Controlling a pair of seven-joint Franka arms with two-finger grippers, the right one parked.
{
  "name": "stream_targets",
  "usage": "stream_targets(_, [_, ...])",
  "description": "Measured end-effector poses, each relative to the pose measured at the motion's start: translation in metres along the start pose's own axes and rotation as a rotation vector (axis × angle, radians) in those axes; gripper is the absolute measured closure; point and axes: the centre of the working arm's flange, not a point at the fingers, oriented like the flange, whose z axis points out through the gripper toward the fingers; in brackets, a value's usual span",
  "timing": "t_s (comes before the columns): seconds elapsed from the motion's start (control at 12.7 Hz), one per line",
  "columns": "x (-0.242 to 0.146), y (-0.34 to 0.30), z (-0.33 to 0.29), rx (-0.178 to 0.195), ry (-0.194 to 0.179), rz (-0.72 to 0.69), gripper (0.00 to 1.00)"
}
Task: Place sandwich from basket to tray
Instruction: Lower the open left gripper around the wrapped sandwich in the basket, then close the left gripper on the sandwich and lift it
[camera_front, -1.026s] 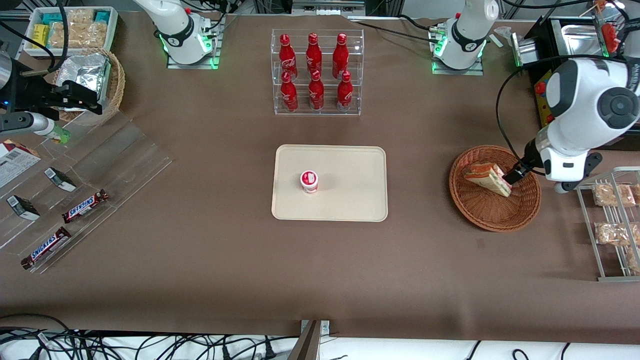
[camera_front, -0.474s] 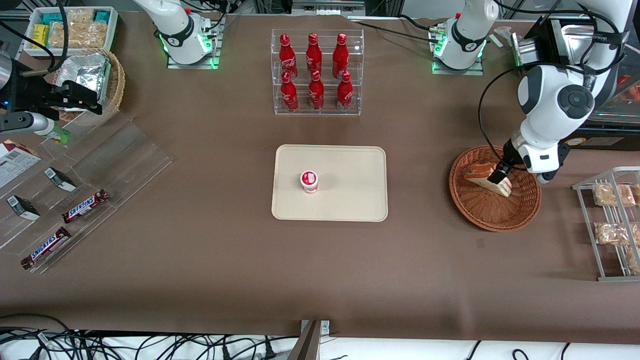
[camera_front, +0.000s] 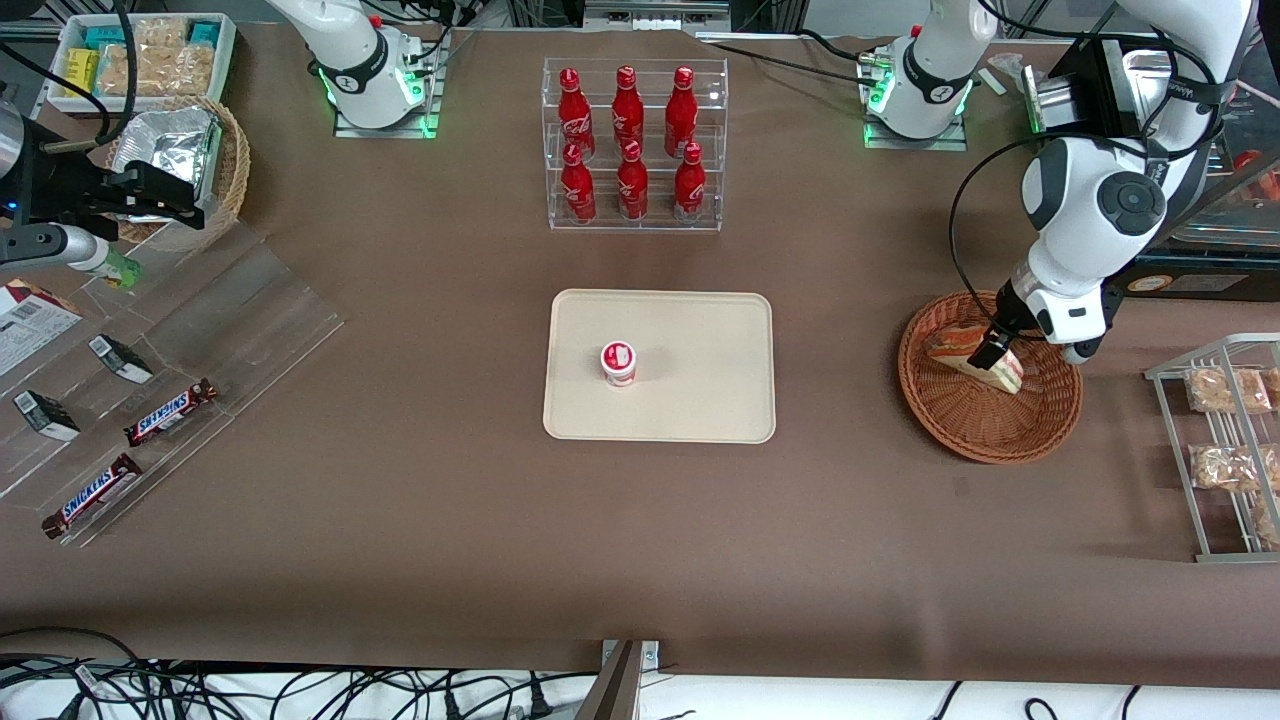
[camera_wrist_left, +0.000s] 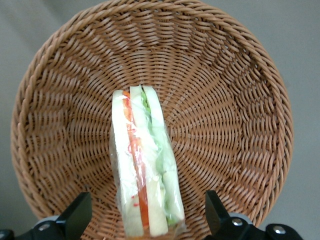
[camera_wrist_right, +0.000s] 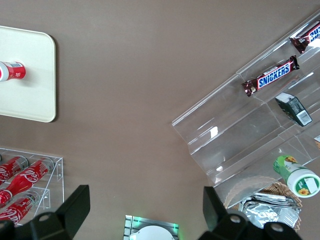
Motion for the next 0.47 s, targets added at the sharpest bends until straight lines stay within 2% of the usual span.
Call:
stream_targets(0.32, [0.002, -0.001, 0.021, -0.018, -0.002, -0.015, 0.0])
stream_targets(0.39, [0.002, -0.002, 0.024, -0.019, -0.003, -0.017, 0.01])
stream_targets(0.47, [0.002, -0.002, 0.026, -0.02, -0.003, -0.02, 0.07])
